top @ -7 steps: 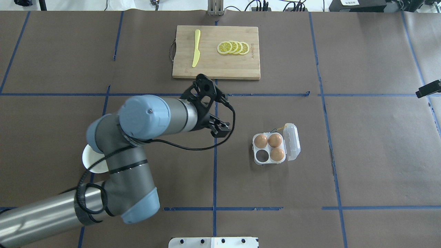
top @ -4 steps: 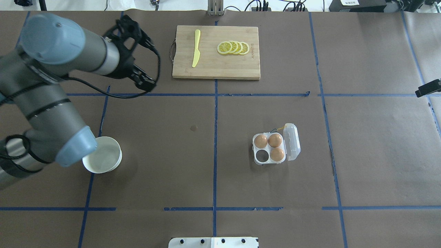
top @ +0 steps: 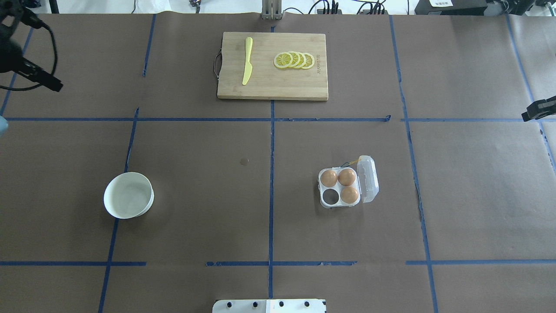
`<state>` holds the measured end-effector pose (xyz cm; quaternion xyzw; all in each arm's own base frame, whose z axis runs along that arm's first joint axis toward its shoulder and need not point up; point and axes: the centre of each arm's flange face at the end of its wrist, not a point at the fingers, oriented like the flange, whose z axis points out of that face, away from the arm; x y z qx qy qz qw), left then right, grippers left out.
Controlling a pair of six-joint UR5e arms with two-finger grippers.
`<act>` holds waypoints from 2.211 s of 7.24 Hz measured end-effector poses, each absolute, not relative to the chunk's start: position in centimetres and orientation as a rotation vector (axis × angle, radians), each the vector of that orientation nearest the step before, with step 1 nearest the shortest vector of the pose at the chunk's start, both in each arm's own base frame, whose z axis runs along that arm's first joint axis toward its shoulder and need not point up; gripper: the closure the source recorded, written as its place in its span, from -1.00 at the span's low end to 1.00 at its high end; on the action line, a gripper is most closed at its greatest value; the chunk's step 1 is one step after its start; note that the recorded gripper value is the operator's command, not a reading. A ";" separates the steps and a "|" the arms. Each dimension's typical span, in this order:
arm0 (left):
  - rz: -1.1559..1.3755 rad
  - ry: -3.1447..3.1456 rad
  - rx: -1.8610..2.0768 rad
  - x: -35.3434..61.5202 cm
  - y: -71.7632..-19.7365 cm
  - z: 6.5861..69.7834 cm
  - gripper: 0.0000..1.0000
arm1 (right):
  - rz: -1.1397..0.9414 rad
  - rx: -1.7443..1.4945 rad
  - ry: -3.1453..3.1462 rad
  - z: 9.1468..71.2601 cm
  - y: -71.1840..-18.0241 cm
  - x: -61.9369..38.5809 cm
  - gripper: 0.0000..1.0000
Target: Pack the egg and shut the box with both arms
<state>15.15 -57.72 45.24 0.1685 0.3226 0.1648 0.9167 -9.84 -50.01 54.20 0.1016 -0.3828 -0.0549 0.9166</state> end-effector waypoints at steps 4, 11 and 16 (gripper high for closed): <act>0.230 0.700 0.205 1.3 -53.7 58.1 -1.00 | -0.003 0.047 -0.971 45.5 -43.7 -16.8 1.00; 0.263 0.727 0.215 -1.5 -53.2 60.0 -1.00 | 0.114 0.037 -1.141 31.7 -38.4 -36.7 1.00; 0.263 0.727 0.214 -1.6 -52.9 60.1 -1.00 | 0.157 0.030 -1.134 28.2 -40.3 -38.6 1.00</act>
